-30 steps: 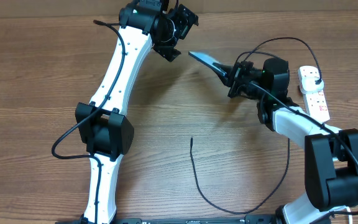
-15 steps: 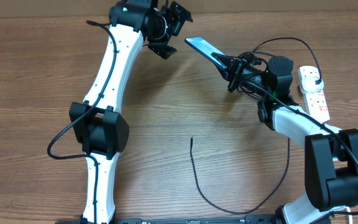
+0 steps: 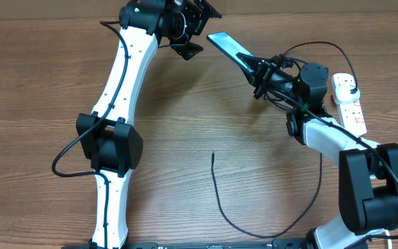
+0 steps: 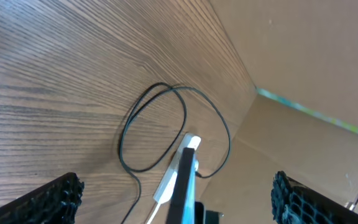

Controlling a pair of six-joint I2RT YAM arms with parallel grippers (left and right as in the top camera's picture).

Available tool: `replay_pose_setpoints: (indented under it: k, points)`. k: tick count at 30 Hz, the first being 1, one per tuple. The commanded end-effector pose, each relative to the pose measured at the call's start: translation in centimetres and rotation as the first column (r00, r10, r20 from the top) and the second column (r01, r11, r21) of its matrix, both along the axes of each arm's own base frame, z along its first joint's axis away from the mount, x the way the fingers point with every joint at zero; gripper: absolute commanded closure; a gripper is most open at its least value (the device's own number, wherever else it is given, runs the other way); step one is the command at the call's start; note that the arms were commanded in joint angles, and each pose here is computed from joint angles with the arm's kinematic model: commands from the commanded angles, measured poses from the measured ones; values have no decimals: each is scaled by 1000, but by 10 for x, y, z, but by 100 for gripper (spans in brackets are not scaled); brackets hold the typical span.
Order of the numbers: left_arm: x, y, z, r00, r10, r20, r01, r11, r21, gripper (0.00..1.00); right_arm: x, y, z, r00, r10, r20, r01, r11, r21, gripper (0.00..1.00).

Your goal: Plug charger to phone and switch on socket

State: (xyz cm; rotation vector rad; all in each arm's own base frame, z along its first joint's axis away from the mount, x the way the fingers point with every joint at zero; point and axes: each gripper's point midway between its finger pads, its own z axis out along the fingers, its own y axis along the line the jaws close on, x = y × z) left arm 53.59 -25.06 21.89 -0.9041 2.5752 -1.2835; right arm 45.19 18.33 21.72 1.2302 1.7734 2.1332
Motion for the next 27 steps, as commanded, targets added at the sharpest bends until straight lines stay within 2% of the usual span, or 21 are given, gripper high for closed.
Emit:
replay_pose_setpoints:
  k: [1,12,27]
  points:
    - [-3,-9,21,995,-66,73,68,997,-30,0,6,-4,24,999,-25,-40,28,995,99,96]
    - [-5,-36,27,983,-117,141,123,992,-38,1,11,-9,35,998,-69,7,67,992,111,96]
    - [-4,-44,32,976,-127,177,135,990,-37,0,15,-15,46,992,-113,54,106,986,128,96]
